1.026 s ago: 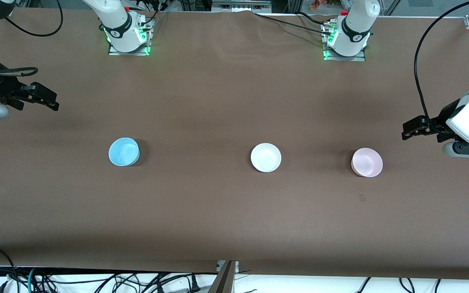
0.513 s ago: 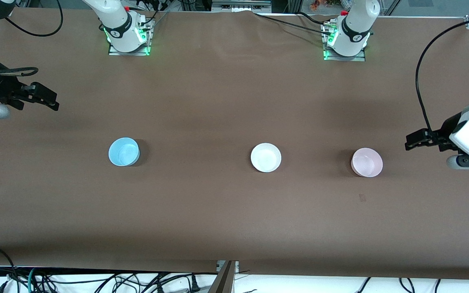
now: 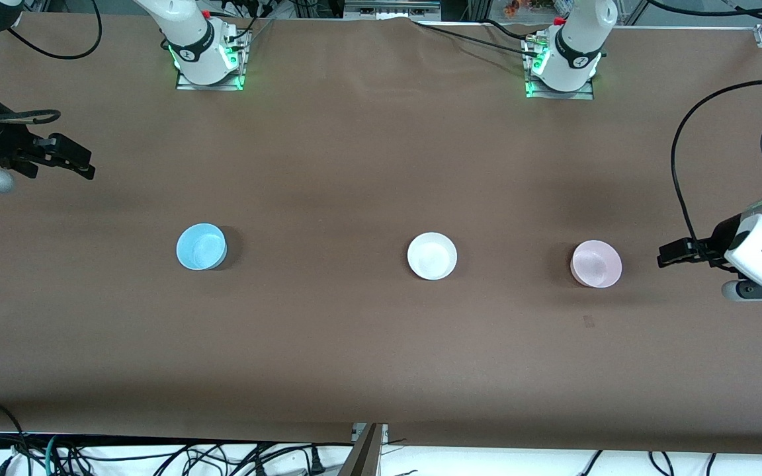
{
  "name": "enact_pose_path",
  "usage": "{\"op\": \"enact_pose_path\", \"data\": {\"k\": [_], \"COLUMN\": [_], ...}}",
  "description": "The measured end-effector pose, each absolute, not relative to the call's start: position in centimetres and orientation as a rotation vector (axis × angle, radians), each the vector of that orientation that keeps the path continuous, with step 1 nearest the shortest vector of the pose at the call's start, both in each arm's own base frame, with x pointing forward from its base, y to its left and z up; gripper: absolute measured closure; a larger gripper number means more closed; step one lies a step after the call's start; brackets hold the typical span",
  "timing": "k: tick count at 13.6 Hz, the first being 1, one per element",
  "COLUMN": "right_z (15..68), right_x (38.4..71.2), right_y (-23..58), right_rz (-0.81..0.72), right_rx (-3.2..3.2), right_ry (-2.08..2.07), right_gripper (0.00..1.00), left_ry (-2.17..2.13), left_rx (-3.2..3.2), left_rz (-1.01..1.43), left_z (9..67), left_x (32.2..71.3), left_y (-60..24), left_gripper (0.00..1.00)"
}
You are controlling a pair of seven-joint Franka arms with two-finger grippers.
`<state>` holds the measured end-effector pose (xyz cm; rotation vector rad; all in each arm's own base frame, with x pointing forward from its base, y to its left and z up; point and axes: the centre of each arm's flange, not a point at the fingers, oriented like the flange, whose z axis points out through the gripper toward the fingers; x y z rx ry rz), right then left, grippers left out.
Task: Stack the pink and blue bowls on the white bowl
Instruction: 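Move the left gripper over the rim of the pink bowl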
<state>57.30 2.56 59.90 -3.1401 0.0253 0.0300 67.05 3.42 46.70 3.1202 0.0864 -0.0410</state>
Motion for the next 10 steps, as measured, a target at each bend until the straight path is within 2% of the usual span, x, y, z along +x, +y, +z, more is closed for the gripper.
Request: {"op": "enact_pose_path", "data": {"k": [10], "right_z": [59.9], "right_x": [57.3], "right_y": [2.5], "right_rz": [0.032], "right_rx": [-3.140], "right_ry": [0.026], "right_gripper": [0.00], "left_ry": [0.130], "left_rx": [3.118], "left_rz": [-0.062], "left_z": [37.7], "left_x": [67.3], "left_y": [5.2], "left_gripper": [0.00]}}
